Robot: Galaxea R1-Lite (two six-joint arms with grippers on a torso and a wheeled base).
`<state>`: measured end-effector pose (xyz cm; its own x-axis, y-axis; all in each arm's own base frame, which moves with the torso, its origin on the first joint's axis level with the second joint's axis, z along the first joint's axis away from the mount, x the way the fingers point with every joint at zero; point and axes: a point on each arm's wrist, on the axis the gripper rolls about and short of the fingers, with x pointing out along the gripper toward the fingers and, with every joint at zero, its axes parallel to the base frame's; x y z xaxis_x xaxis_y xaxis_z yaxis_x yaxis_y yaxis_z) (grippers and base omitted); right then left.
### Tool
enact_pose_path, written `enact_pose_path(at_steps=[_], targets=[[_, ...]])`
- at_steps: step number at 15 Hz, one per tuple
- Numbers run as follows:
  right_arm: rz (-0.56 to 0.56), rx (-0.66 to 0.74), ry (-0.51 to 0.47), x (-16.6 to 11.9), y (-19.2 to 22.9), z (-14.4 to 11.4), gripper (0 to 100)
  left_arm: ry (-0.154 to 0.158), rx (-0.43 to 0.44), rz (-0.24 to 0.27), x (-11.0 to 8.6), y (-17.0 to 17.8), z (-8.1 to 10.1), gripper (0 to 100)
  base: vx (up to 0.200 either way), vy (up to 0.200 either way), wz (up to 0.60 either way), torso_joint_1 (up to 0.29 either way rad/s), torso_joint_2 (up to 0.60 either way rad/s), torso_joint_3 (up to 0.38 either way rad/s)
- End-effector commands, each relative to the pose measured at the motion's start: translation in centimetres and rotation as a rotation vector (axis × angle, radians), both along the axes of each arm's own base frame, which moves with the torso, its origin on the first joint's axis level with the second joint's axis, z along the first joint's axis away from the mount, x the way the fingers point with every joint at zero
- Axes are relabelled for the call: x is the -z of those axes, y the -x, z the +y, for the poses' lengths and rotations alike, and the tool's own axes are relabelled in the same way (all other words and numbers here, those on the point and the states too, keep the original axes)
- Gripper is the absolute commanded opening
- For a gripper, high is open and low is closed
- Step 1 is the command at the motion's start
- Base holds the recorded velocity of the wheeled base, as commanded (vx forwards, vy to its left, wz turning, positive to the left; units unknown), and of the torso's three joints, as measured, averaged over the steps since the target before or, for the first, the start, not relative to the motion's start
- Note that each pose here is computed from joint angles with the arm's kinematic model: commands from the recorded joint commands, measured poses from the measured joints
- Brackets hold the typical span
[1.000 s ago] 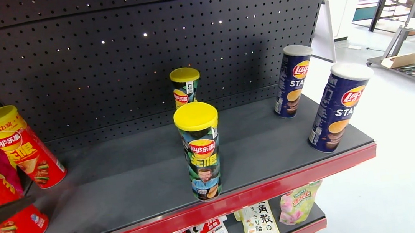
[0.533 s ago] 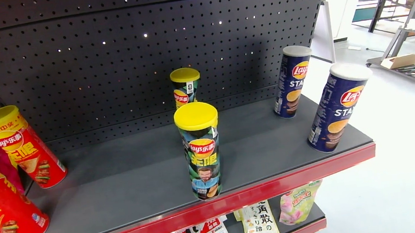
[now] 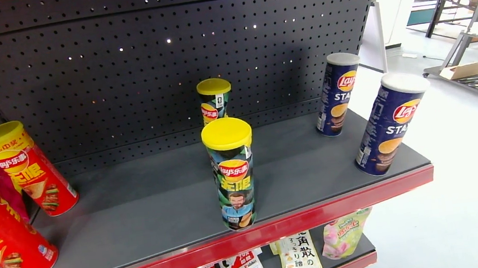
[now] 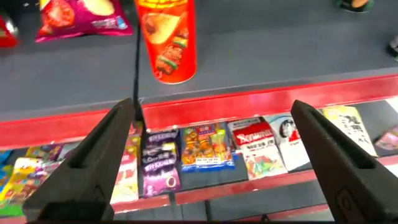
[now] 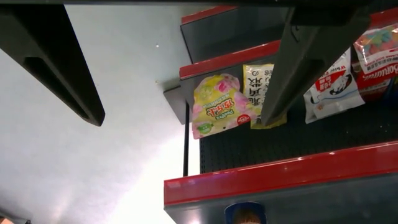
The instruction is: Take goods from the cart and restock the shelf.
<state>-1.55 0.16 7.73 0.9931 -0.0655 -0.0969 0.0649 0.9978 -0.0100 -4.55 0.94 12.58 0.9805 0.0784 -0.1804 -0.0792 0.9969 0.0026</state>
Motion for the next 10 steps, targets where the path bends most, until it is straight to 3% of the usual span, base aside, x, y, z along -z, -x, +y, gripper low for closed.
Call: enact_pose_path(at_steps=[1,5,10], targets=[[0.001,-0.002,0.001,0.0,0.0,0.0,100,-0.001,-0.008,0.004,0.1,0.0,0.0,100,0.0,0.0,0.6,0.002,0.0,0.002],[0.001,-0.002,0.001,0.0,0.0,0.0,100,-0.003,0.005,0.02,0.7,-0.3,-0.1,100,0.0,0.0,0.6,0.005,0.0,0.005],[0.001,-0.001,-0.002,0.0,0.0,0.0,100,0.009,0.067,-0.016,1.8,-1.2,-0.3,100,0.0,0.0,0.0,0.0,0.0,0.0]])
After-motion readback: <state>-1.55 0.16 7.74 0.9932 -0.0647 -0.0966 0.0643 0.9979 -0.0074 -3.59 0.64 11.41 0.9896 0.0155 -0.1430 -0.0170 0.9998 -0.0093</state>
